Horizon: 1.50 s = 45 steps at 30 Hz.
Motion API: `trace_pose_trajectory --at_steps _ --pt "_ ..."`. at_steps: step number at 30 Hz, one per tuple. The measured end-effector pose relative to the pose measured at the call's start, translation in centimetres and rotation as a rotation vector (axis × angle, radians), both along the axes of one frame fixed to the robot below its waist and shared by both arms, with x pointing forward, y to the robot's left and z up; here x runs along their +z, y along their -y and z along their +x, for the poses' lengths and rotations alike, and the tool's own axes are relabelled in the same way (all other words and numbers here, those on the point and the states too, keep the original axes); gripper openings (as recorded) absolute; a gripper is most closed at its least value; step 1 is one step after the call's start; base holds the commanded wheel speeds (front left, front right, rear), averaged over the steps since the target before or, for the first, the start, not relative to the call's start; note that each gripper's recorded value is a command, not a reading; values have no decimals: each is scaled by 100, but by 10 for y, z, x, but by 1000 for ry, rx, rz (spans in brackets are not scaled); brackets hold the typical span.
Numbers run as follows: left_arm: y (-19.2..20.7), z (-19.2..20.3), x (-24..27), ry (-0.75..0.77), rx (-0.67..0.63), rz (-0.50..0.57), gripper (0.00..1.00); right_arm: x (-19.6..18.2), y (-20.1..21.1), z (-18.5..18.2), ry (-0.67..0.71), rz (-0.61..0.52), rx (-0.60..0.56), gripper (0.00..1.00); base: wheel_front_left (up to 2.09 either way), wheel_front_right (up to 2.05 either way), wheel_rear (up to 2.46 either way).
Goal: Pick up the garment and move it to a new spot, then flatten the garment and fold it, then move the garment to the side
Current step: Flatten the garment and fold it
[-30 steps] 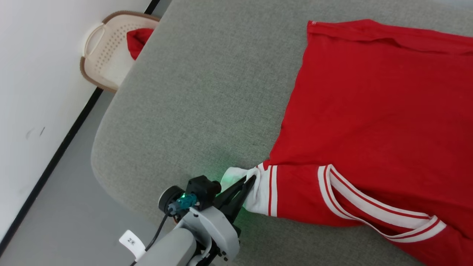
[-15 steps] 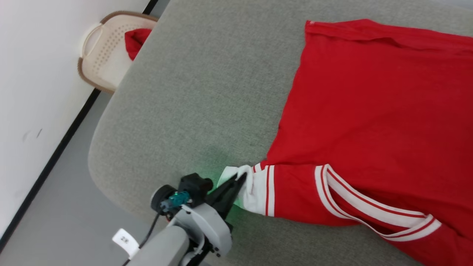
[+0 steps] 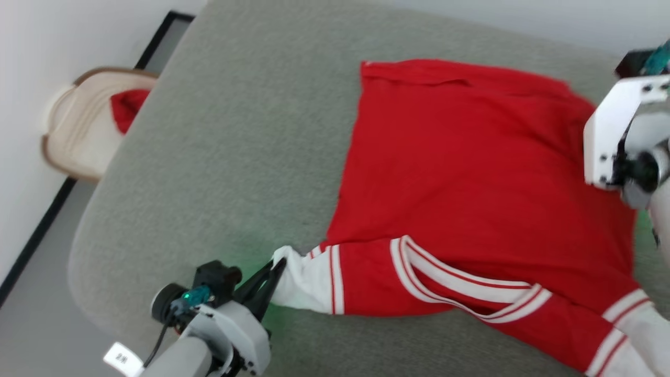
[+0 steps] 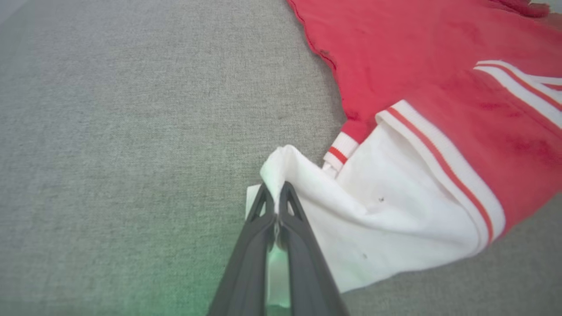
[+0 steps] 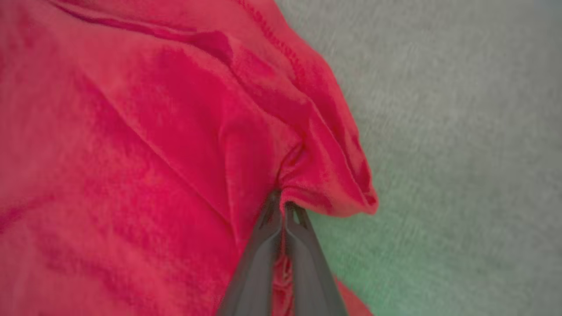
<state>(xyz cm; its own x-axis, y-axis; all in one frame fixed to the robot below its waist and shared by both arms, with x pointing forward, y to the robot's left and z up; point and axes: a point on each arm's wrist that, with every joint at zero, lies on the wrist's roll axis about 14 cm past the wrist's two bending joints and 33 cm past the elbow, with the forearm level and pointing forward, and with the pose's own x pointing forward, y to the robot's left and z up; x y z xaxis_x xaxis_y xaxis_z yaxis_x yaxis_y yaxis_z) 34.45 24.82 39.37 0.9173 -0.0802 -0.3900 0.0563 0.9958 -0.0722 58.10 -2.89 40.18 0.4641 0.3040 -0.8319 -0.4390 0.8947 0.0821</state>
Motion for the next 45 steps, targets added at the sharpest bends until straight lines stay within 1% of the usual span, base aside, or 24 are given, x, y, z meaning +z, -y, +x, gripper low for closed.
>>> trace_pose_trajectory --at_steps 4,9,18,21,26,32,33,34,35,40,45 --pt "8 1 1 10 -35 -4 0 2 32 -25 3 20 -1 0 0 0 0" --pt "17 2 6 26 -66 -7 0 4 82 -63 4 47 -42 0 0 0 0" --pt "38 2 18 63 -134 -22 0 -1 141 -133 -10 103 -169 0 0 0 0" --pt "43 5 25 85 -152 -21 0 -5 152 -155 -21 121 -210 0 0 0 0" --pt "50 5 31 100 -172 -22 0 -15 158 -184 -27 136 -249 0 0 0 0" --pt "54 6 32 102 -176 -33 0 -20 154 -194 -11 158 -272 0 0 0 0" --pt "54 6 32 101 -176 -32 0 -20 153 -194 -6 157 -271 16 0 0 0" --pt "54 6 32 100 -176 -31 0 -19 152 -194 4 152 -266 39 0 0 0" --pt "55 6 32 101 -177 -31 0 -19 153 -193 19 145 -263 100 0 0 0" --pt "59 4 34 107 -187 -37 0 -14 144 -197 58 166 -256 100 0 0 0" --pt "60 1 36 110 -188 -37 0 -4 151 -201 140 142 -249 100 0 0 0"
